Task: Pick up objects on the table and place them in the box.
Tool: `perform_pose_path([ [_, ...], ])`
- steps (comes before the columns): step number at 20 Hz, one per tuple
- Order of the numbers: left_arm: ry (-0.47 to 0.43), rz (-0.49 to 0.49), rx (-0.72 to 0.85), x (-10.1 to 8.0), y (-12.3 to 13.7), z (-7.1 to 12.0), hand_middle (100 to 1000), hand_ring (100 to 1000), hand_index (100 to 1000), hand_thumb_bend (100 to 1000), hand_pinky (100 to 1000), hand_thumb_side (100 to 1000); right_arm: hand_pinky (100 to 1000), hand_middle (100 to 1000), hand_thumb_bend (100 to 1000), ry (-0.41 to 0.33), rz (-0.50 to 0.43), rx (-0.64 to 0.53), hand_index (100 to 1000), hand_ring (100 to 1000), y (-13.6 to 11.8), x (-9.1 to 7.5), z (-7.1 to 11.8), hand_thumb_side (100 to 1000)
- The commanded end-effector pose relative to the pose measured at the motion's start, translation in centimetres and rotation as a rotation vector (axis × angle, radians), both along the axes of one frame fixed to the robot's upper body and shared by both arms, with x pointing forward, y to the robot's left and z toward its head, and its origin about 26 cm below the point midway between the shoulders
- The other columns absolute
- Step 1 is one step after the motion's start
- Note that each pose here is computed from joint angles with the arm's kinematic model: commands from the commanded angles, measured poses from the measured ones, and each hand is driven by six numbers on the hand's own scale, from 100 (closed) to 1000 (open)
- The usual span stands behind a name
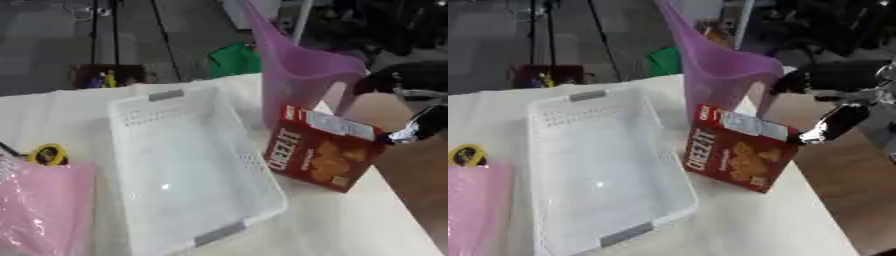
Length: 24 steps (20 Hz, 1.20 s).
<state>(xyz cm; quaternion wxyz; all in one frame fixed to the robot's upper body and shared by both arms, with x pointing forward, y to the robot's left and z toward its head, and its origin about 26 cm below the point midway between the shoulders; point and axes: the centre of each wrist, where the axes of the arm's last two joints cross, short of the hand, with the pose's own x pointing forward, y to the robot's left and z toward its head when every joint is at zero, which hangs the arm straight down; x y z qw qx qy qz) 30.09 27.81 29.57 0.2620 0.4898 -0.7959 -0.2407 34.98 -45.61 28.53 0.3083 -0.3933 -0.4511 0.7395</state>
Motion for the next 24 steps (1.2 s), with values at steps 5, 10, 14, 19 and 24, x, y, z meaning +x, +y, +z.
perform_pose_path([
  [5,-0.032,-0.009,-0.004,-0.3,-0.1,0.8,894,874,955,100,830,969,996,968,575,0.040,-0.077,0.074,1000,1000,0.2,0.3,0.4,834],
  [10,-0.033,-0.013,-0.008,-0.3,-0.1,0.8,892,872,954,100,829,970,1000,967,581,0.062,-0.093,0.097,1000,1000,0.6,0.6,0.5,829],
  [14,-0.033,-0.020,-0.012,-0.3,-0.2,0.6,891,871,954,100,829,970,1000,959,574,0.062,-0.137,0.119,1000,1000,1.0,1.3,0.3,824],
  [19,-0.033,-0.022,-0.017,-0.3,-0.2,0.6,890,871,954,100,829,970,1000,959,567,0.086,-0.144,0.116,1000,1000,1.8,1.6,0.0,813],
  [24,-0.033,-0.020,-0.025,-0.3,-0.1,0.6,892,872,954,100,829,970,996,948,552,0.073,-0.112,0.103,986,1000,2.4,0.9,0.7,842],
])
